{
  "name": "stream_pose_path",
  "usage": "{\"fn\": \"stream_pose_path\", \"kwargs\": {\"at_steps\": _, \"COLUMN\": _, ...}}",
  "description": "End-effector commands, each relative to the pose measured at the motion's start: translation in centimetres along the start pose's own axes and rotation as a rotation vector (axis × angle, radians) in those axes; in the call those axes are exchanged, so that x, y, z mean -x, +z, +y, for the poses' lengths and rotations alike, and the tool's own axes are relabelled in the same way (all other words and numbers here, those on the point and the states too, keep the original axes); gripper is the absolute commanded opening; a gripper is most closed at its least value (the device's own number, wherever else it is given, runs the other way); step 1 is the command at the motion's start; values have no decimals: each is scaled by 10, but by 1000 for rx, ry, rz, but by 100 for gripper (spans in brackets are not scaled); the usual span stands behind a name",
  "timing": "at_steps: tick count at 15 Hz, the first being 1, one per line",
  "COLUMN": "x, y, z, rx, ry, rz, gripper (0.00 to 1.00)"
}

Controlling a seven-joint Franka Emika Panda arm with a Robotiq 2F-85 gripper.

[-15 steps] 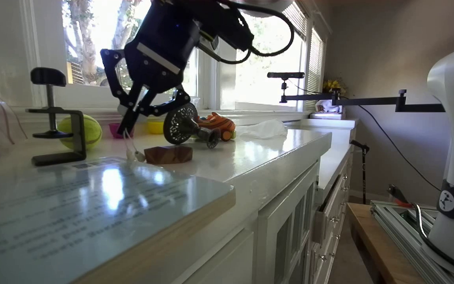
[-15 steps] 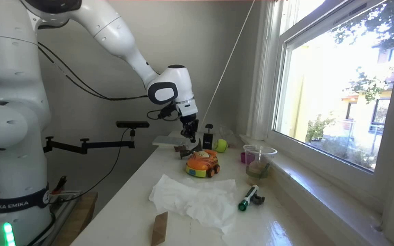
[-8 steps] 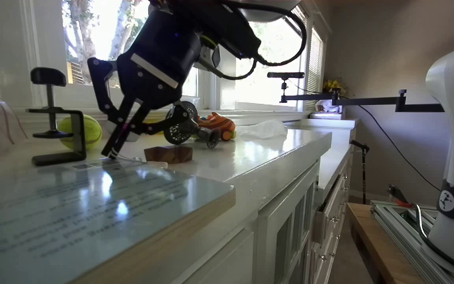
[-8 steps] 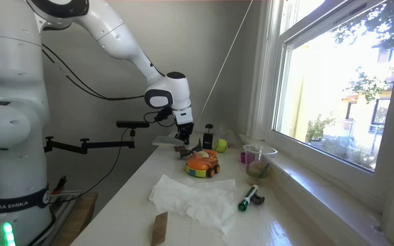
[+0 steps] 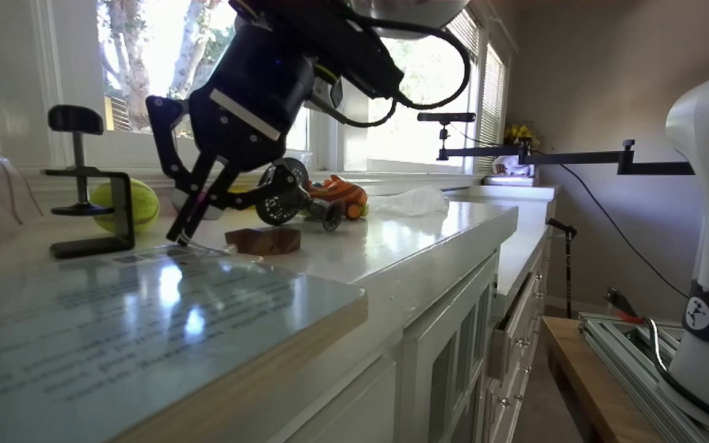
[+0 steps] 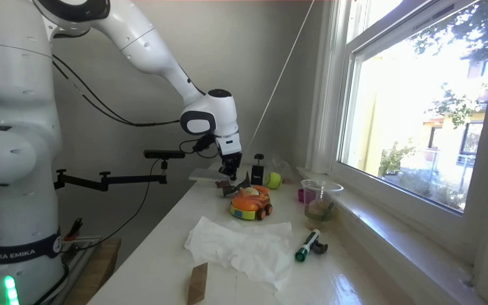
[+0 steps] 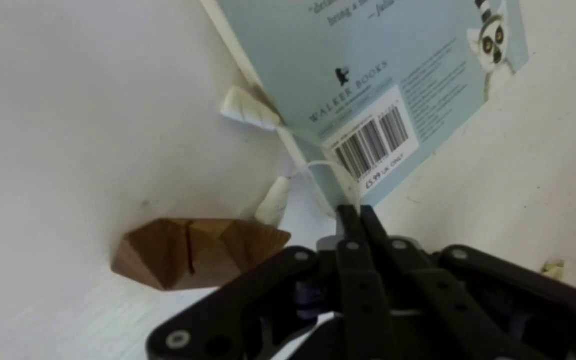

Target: Pull up the blinds

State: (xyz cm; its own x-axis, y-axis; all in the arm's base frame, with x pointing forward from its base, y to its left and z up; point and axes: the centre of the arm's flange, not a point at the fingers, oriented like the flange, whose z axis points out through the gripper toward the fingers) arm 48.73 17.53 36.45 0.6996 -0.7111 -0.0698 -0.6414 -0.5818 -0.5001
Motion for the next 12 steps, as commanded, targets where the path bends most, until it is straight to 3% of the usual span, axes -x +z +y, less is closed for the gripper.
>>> {"fn": "stream_pose_path", "kwargs": {"at_steps": 1, "x": -7, "y": 2, "z": -1, "rx": 46, "ry": -42, "rz": 4, "gripper": 34}}
{"fn": "stream_pose_path", "kwargs": {"at_steps": 10, "x": -8, "y": -27, "z": -39, "rx": 65, "ry": -243, "rz": 90, "gripper": 97}}
{"fn": "stream_pose_path", "kwargs": {"at_steps": 12, "x": -12, "y": -40, "z": -52, "rx": 83, "ry": -296, "rz": 134, "gripper": 100}}
